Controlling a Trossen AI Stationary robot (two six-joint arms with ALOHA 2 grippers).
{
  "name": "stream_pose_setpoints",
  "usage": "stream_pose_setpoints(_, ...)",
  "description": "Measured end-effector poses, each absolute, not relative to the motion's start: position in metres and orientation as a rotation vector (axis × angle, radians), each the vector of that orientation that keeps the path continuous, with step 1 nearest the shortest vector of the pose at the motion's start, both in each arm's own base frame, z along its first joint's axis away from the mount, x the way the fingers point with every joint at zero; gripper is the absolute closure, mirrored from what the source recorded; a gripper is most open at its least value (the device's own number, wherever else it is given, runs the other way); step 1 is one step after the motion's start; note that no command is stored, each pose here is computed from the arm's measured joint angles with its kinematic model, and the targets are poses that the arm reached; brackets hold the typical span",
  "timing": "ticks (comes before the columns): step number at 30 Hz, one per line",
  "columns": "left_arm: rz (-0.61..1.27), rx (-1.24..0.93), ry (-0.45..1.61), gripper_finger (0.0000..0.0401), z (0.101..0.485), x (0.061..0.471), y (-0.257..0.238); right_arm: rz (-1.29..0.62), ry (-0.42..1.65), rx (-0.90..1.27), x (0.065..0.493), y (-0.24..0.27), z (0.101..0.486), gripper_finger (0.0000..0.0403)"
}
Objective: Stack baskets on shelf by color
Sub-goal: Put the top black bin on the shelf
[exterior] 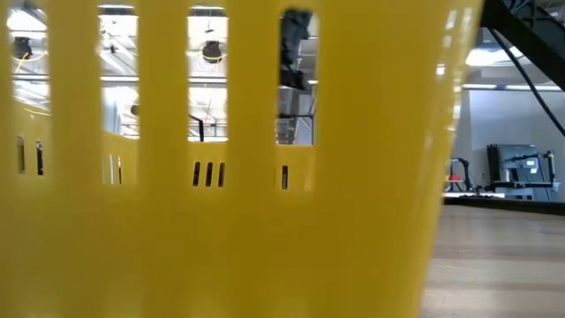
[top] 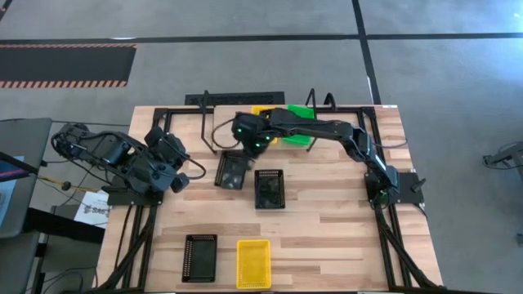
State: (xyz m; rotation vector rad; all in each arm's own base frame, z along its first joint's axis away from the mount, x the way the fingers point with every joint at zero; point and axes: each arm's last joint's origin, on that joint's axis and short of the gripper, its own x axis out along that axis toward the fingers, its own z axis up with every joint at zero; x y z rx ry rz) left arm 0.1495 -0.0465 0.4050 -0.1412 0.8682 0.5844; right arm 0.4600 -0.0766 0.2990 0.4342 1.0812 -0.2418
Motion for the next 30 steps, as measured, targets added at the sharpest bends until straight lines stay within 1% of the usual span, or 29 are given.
stream_pose_setpoints(3, 0.606, -0.178, 0.853, 0.0401, 0.405, 0.150, -0.046, -0.239, 1.242, 0.417, 0.449, -0.069, 0.291, 0.0366)
stream_pose_setpoints(5, 0.644, -0.242, 0.825, 0.0401, 0.405, 0.150, -0.046, -0.245, 1.315, 0.405, 0.443, -0.061, 0.289, 0.0368)
stream_pose_setpoints(8, 0.748, -0.363, 0.799, 0.0401, 0.391, 0.152, -0.047, -0.333, 1.445, 0.312, 0.431, -0.047, 0.288, 0.0385)
stream_pose_setpoints(10, 0.807, -0.444, 0.823, 0.0401, 0.375, 0.155, -0.049, -0.424, 1.466, 0.190, 0.421, -0.039, 0.297, 0.0396)
stream_pose_setpoints(11, 0.836, -0.473, 0.844, 0.0401, 0.365, 0.156, -0.050, -0.454, 1.440, 0.140, 0.415, -0.035, 0.305, 0.0397)
stream_pose_setpoints(15, 0.957, -0.589, 0.898, 0.0401, 0.318, 0.164, -0.055, -0.523, 1.284, 0.048, 0.377, -0.030, 0.361, 0.0398)
stream_pose_setpoints(18, 1.054, -0.688, 0.855, 0.0401, 0.288, 0.172, -0.057, -0.562, 1.180, 0.022, 0.341, -0.028, 0.397, 0.0399)
stream_pose_setpoints(20, 1.083, -0.769, 0.804, 0.0401, 0.274, 0.182, -0.059, -0.575, 1.076, 0.059, 0.310, -0.026, 0.428, 0.0398)
stream_pose_setpoints(23, 1.086, -0.810, 0.713, 0.0401, 0.265, 0.203, -0.060, -0.571, 0.932, 0.100, 0.259, -0.023, 0.466, 0.0399)
stream_pose_setpoints(25, 1.078, -0.820, 0.710, 0.0401, 0.260, 0.218, -0.059, -0.576, 0.856, 0.119, 0.231, -0.022, 0.483, 0.0400)
stream_pose_setpoints(28, 1.024, -0.814, 0.778, 0.0401, 0.255, 0.239, -0.056, -0.575, 0.772, 0.143, 0.200, -0.022, 0.499, 0.0400)
stream_pose_setpoints(30, 1.030, -0.813, 0.864, 0.0401, 0.249, 0.249, -0.050, -0.579, 0.725, 0.151, 0.180, -0.021, 0.507, 0.0398)
